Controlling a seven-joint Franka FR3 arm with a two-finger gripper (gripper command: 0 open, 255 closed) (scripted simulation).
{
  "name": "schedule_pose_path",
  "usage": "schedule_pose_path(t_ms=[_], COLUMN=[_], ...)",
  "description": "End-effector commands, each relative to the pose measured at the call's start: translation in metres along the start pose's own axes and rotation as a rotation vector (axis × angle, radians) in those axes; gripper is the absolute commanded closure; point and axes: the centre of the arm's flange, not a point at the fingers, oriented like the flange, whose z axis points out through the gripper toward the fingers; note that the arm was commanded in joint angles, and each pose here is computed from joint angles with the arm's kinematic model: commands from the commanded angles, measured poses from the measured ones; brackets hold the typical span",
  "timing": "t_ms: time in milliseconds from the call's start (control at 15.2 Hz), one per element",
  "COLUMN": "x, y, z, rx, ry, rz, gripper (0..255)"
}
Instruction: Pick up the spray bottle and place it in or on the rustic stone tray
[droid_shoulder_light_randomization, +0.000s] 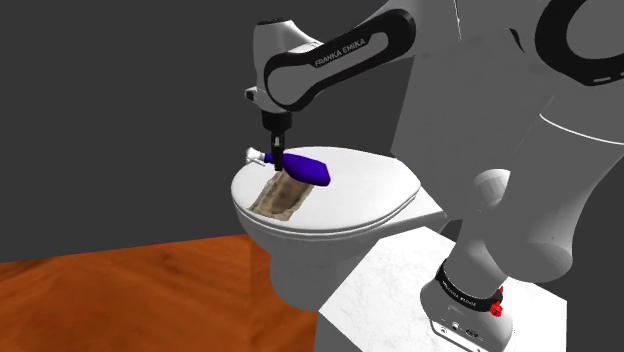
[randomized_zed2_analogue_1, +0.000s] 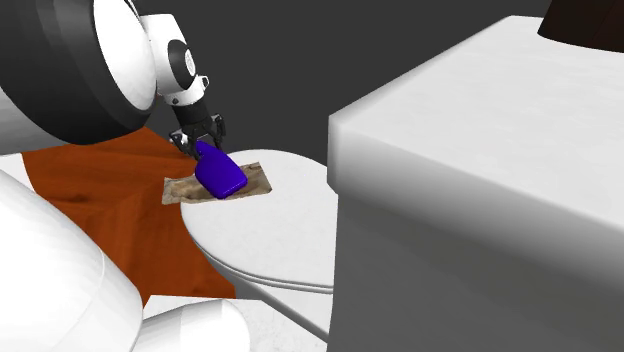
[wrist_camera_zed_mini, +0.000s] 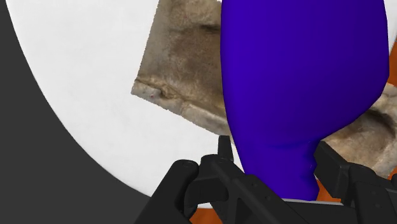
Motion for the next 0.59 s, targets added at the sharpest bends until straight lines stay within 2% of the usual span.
schedule_pose_path(t_ms=[0,528], x=[0.001,0.001], y=[-0.001,-0.005], z=[0.010,0.053], rx=[0.000,0.000], ry=[0.001,0.001], rz=[0.000,0.000], gripper=[255,255])
